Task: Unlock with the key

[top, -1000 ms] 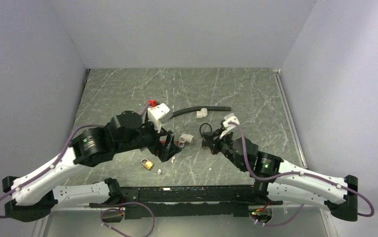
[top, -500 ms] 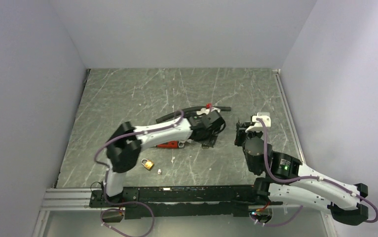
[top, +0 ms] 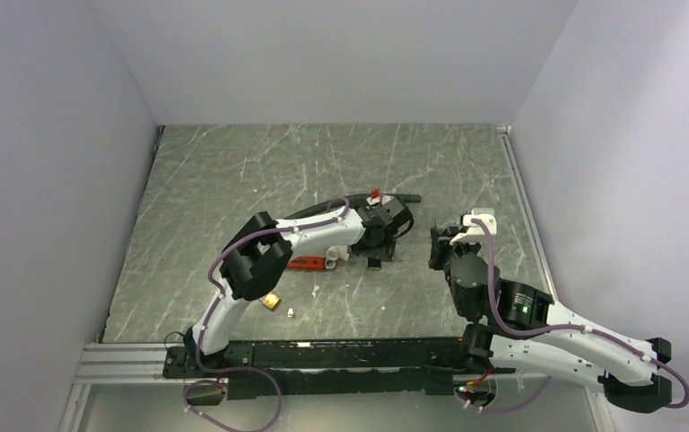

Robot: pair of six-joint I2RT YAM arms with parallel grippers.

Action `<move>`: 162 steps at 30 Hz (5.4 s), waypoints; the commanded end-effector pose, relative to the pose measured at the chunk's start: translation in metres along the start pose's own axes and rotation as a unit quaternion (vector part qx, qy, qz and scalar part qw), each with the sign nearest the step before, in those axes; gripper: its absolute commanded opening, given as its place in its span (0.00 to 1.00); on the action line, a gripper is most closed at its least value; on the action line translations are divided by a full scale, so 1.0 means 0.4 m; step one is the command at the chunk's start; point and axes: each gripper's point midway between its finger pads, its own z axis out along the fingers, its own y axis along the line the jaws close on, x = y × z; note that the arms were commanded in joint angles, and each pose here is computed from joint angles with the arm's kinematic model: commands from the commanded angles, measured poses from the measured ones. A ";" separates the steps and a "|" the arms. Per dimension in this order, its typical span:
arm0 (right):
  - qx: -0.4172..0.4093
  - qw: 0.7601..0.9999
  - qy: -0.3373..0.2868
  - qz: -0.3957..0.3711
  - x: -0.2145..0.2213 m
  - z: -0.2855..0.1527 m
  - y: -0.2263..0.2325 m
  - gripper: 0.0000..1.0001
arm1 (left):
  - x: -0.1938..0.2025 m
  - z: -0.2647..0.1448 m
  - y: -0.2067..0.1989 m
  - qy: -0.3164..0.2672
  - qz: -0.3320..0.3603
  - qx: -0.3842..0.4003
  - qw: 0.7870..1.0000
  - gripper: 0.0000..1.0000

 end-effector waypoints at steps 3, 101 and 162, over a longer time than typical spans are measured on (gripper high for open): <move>-0.017 1.000 -0.006 0.013 -0.002 0.000 0.014 0.00 | 0.021 0.041 -0.040 0.016 -0.018 0.021 0.999 0.69; -0.307 0.910 0.162 0.229 0.101 0.139 0.423 0.00 | -0.217 -0.540 0.127 -0.344 -0.215 0.209 0.890 0.00; -0.332 0.918 0.027 0.217 -0.158 0.148 0.401 0.00 | -0.104 -0.492 0.047 -0.295 -0.191 0.249 0.902 0.00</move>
